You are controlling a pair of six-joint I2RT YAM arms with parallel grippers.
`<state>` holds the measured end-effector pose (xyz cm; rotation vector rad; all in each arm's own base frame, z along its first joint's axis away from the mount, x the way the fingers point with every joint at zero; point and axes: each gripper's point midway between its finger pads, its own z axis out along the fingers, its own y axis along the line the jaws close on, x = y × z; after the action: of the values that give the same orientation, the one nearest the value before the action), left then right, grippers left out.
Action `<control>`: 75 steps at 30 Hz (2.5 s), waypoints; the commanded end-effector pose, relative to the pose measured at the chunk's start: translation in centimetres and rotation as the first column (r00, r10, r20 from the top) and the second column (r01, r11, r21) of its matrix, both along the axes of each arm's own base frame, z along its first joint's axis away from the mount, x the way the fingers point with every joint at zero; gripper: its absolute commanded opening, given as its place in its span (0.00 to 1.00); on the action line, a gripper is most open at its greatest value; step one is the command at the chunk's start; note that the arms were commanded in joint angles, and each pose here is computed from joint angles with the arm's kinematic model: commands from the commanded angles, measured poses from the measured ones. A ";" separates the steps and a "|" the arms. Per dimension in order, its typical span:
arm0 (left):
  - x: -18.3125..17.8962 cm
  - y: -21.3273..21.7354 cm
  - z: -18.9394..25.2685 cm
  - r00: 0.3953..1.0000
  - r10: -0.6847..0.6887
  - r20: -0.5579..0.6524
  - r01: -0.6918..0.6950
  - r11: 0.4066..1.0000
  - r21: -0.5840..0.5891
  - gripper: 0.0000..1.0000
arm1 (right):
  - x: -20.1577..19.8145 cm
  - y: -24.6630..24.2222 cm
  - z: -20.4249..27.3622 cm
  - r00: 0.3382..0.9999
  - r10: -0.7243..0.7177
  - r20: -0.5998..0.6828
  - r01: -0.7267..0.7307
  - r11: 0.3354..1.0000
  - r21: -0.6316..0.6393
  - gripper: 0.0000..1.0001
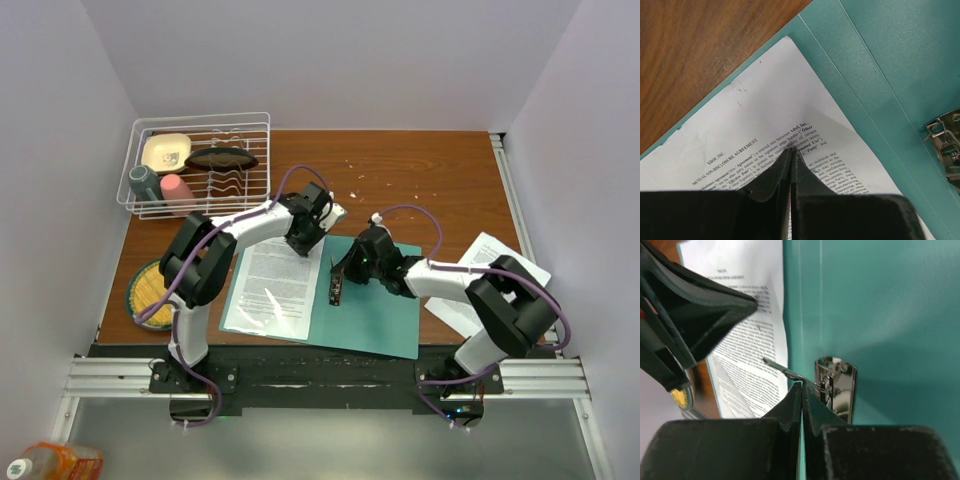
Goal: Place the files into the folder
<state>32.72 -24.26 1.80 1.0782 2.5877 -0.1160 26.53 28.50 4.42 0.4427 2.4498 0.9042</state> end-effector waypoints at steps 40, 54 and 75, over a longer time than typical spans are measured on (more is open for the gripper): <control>1.6 0.4 1.7 0.998 0.054 -0.024 -0.055 0.998 -0.022 0.04 | -11.9 -1.5 1.6 0.871 0.490 -0.044 -0.467 0.795 -0.387 0.34; 1.4 0.3 4.3 0.999 0.038 -0.029 -0.041 0.996 -0.079 0.04 | -9.4 -1.1 -3.8 0.943 0.315 -0.107 -0.325 0.801 -0.503 0.12; -1.0 1.9 1.9 0.995 -0.003 -0.095 -0.004 0.998 -0.069 0.03 | -4.7 -4.5 -4.0 0.963 0.243 -0.119 -0.269 0.812 -0.518 0.10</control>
<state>30.77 -21.85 1.95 1.0580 2.7296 -0.2308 23.21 25.94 1.76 -0.0138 2.6305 0.3764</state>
